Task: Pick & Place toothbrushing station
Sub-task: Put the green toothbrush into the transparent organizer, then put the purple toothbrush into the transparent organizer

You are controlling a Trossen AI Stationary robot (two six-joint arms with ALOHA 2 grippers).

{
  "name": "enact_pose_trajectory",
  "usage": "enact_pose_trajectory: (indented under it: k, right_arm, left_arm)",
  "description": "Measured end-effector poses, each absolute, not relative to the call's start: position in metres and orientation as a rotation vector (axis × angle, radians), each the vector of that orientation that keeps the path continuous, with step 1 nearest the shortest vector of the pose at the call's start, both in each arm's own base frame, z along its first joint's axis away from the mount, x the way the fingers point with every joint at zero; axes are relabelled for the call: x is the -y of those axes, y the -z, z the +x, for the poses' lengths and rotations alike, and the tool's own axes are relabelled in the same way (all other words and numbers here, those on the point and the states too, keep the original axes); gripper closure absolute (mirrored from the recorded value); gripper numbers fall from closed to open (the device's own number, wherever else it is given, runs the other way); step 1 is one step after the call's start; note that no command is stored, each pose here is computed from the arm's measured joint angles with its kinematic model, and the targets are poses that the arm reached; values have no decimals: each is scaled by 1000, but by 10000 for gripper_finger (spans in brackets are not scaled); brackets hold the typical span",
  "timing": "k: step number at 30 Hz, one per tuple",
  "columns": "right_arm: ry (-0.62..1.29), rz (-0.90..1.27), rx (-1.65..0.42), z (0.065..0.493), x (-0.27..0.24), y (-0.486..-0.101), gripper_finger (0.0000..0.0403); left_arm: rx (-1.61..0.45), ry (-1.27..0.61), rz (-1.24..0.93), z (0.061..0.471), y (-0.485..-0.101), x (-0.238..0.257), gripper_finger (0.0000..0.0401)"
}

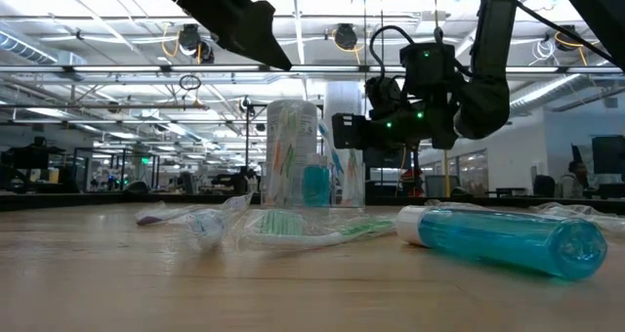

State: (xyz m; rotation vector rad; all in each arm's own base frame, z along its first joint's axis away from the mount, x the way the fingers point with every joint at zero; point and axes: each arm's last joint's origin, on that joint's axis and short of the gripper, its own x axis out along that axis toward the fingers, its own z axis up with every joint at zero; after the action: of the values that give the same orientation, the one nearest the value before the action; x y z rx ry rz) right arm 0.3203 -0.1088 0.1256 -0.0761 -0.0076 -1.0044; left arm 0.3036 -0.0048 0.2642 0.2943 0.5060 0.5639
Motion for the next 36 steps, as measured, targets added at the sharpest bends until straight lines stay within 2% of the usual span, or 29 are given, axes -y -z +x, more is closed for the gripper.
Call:
enact_pose_trajectory:
  k: [13, 18, 22, 29, 36]
  right_arm:
    - [967, -212, -59, 324, 95, -126, 242]
    - [1026, -313, -117, 324, 83, -140, 215]
    - [1056, -379, -185, 323, 69, -155, 204]
    - [972, -420, -303, 318, 44, -172, 205]
    - [901, -393, -412, 305, 29, -181, 210]
  left_arm:
    - [-514, -527, 236, 303, -262, 6, 187]
    - [-548, -570, 130, 300, -256, 3, 187]
    - [-591, -604, 81, 296, -251, -2, 187]
    - [-672, -664, -52, 288, -242, -8, 187]
    - [-774, -562, -165, 283, -235, -7, 187]
